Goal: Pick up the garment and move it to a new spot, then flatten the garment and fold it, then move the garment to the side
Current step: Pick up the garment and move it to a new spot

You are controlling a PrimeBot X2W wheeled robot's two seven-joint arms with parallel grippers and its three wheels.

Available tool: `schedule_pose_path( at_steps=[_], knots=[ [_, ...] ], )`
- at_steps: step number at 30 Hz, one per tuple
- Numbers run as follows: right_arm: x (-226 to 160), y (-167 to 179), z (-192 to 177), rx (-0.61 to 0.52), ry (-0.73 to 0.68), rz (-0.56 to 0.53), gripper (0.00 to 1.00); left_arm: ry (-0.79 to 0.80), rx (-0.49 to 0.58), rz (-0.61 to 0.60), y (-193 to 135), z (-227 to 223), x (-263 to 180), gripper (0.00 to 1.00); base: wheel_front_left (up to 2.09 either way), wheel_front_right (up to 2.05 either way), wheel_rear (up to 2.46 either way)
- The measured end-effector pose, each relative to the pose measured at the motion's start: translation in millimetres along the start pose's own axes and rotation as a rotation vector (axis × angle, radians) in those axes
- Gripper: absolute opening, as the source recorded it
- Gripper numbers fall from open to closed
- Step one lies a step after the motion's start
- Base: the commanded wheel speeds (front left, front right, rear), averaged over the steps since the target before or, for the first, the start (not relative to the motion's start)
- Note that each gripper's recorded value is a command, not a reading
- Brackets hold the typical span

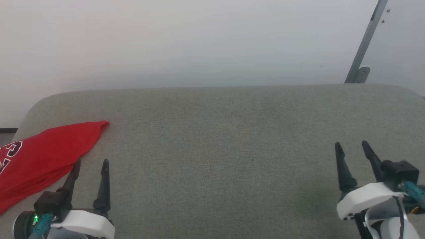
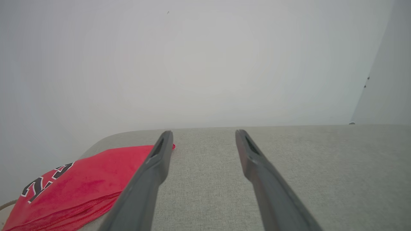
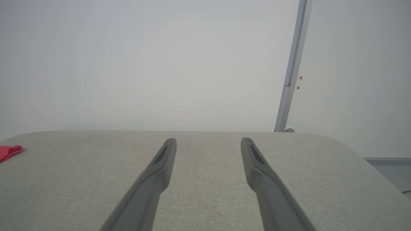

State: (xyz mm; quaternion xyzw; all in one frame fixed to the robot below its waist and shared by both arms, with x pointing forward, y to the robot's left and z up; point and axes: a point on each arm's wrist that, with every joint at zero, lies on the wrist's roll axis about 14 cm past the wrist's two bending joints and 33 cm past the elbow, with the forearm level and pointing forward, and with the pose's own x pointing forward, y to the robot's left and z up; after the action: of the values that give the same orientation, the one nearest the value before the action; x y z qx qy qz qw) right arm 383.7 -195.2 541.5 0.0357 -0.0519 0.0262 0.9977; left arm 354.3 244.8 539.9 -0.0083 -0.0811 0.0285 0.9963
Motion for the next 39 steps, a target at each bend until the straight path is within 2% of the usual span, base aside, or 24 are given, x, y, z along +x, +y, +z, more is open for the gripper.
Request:
schedule_pose_path(
  at_steps=[4,12,26,33,39],
  knots=[
    [1.7,10.2,1.0,0.007,-0.003,0.03,1.0,0.009,-0.001,0.021,5.9,-2.5,-1.9,1.0,0.0,0.0,0.0],
    [11.4,45.4,0.6,0.012,0.007,0.147,1.0,0.003,0.002,0.126,41.0,3.9,-17.0,1.0,0.0,0.0,0.0],
    [33.0,143.7,3.2,0.032,0.013,0.424,1.0,-0.001,0.0,0.372,109.2,20.1,-76.9,1.0,0.0,0.0,0.0],
    [36.0,191.1,6.4,0.039,0.01,0.55,1.0,-0.013,-0.016,0.478,130.2,29.1,-109.5,1.0,0.0,0.0,0.0],
    [36.8,212.8,4.4,0.038,0.015,0.607,1.0,-0.027,-0.035,0.53,139.0,36.4,-125.7,1.0,0.0,0.0,0.0]
  ],
)
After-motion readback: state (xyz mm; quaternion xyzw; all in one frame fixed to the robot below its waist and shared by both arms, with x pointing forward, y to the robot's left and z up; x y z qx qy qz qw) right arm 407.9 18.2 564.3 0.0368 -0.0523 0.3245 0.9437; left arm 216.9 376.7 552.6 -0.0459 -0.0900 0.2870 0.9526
